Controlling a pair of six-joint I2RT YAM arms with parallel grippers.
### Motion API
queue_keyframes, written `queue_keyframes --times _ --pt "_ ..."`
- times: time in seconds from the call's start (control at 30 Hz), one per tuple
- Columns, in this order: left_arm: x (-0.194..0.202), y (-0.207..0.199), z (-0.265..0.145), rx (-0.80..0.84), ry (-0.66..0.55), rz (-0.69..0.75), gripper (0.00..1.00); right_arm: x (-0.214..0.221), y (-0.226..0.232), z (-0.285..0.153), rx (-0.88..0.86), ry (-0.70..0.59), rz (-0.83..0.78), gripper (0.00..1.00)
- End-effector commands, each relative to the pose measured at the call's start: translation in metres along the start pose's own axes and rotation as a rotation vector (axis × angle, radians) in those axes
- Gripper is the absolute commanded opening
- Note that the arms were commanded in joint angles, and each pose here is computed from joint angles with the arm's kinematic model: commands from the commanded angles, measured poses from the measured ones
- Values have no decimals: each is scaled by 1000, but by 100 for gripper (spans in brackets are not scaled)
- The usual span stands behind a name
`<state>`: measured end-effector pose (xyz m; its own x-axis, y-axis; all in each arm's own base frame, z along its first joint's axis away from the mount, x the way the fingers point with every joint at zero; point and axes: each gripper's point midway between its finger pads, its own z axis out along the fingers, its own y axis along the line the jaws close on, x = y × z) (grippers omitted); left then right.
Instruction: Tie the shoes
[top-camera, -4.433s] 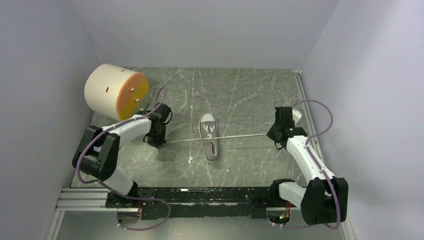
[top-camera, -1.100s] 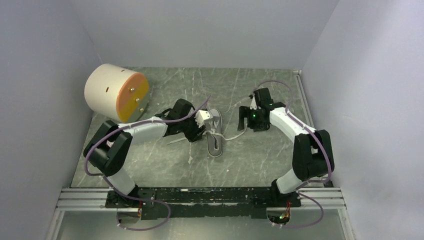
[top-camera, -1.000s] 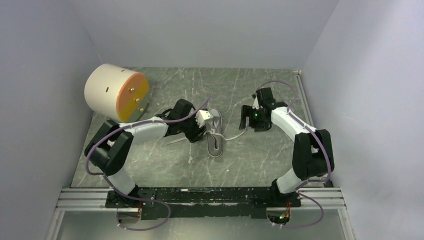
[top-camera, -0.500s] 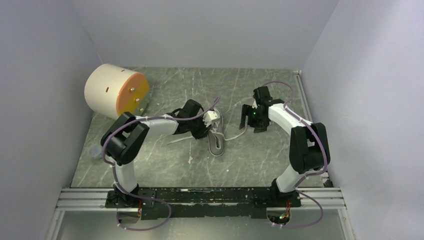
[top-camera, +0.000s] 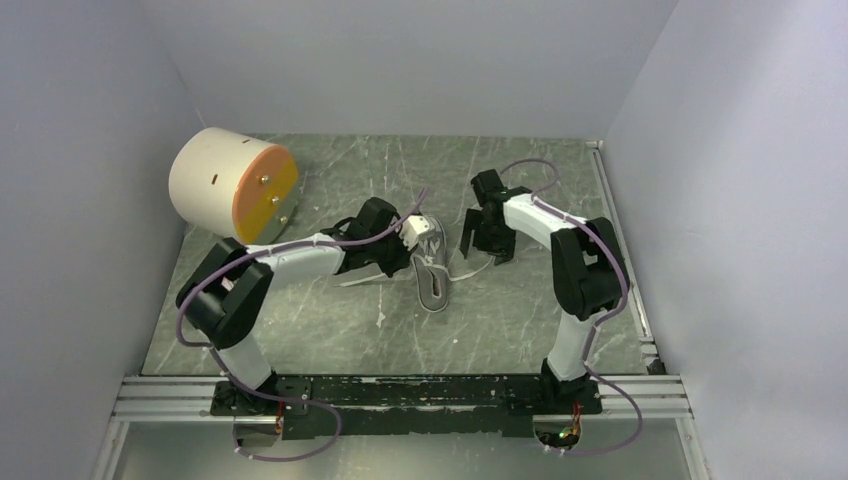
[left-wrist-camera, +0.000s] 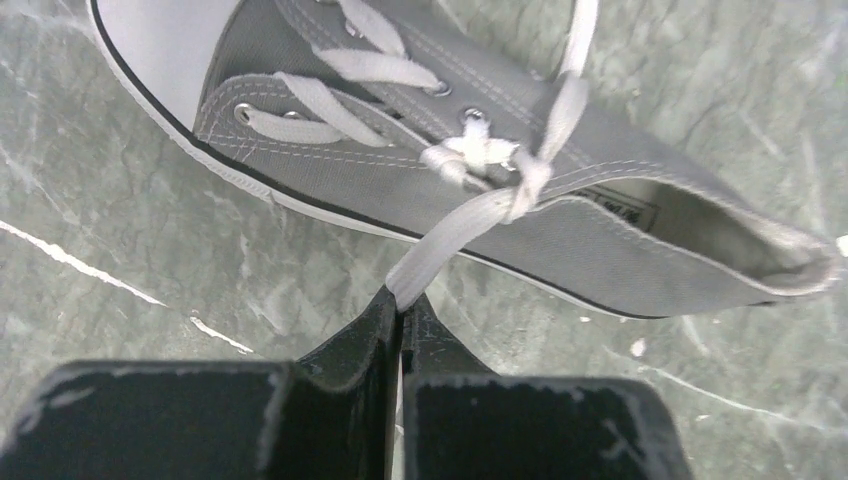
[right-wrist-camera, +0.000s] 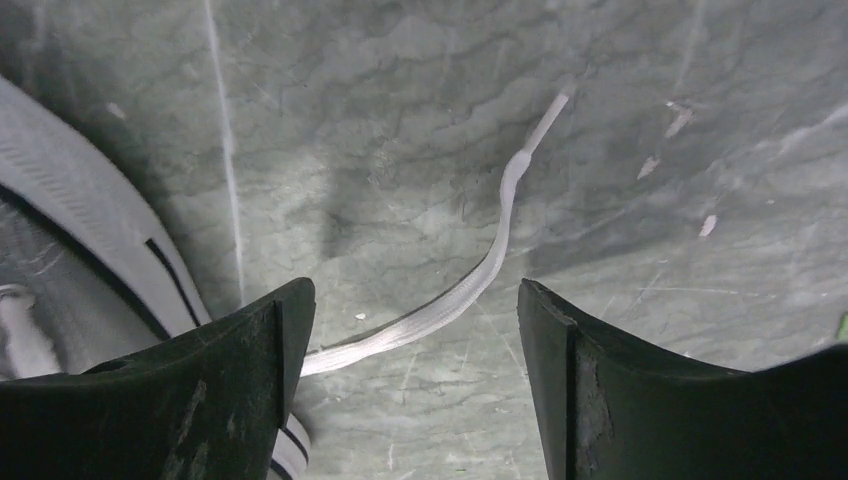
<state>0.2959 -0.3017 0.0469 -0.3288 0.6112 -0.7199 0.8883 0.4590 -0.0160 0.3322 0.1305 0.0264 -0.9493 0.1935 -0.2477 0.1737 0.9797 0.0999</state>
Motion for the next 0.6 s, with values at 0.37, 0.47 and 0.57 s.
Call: queue_keyframes --times 0.37,0.47,0.57 --pt "-41 -30 -21 27 -192 -28 5 6 -30 23 204 -97 156 57" --pt "-40 -28 -20 21 -188 -2 5 -2 -33 25 227 -115 169 47" --pt "-39 -33 -19 55 -203 59 5 -3 -38 27 236 -128 178 26"
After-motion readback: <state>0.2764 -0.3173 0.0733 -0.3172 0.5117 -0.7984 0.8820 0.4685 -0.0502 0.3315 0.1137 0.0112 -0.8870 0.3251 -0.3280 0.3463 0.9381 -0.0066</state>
